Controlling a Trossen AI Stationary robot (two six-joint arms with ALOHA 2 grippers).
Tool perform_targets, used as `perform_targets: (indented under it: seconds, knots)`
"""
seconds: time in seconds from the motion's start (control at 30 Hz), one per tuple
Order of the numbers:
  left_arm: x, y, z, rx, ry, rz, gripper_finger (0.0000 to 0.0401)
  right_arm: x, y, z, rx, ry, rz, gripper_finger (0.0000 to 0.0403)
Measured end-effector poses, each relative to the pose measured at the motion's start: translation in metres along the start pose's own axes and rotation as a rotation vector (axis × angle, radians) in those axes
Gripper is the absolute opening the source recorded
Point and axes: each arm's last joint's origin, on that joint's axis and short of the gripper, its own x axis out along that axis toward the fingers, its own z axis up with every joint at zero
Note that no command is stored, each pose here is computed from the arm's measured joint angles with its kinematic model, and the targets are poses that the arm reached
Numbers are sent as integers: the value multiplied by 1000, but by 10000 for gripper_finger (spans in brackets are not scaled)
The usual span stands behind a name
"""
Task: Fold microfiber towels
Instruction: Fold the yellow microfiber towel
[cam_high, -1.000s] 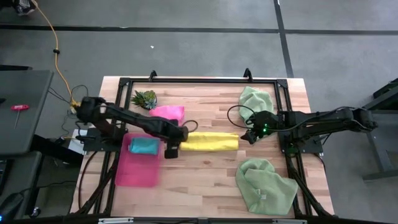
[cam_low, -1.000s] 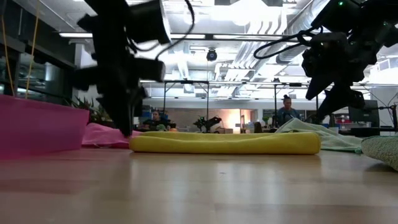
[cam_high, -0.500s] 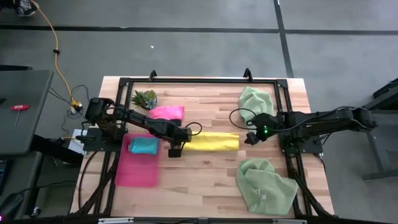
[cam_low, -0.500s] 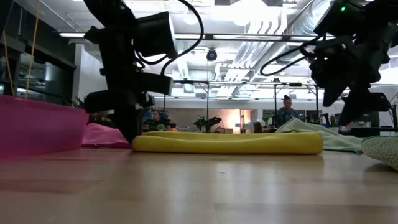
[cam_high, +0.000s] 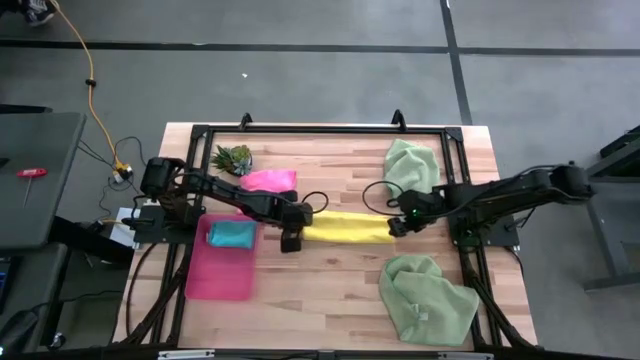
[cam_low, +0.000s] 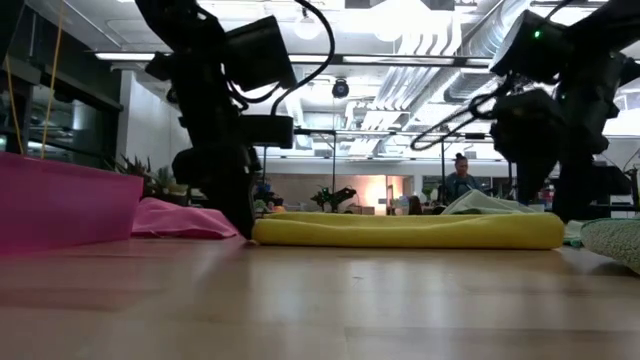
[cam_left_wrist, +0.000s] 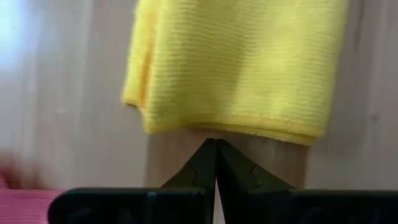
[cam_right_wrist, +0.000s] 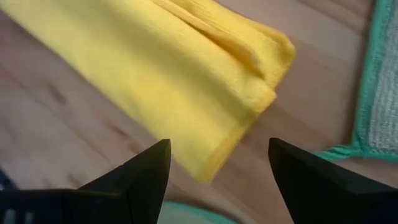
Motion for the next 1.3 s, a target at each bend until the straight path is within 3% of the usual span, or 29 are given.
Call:
perform_targets:
  seconds: [0.13,0.6,0.77,1.03,1.3]
  knots:
    - [-1,-6,-1,-10,2,-10,0,9,0,1,14,1,-35,262]
    - [-2,-11,-1,-33,-8,-19,0,36,14,4,80,-65,12,242]
    - [-2,-11,-1,-32,-6,-24,0,34,14,4,80,-90,11,186]
    - [-3,-13,4,-47,-53,-67,0,13,3,-3,18,-70,-56,15]
    - [-4,-14,12,-85,-133,-85,0,-22,-10,-7,67,-106,-51,4]
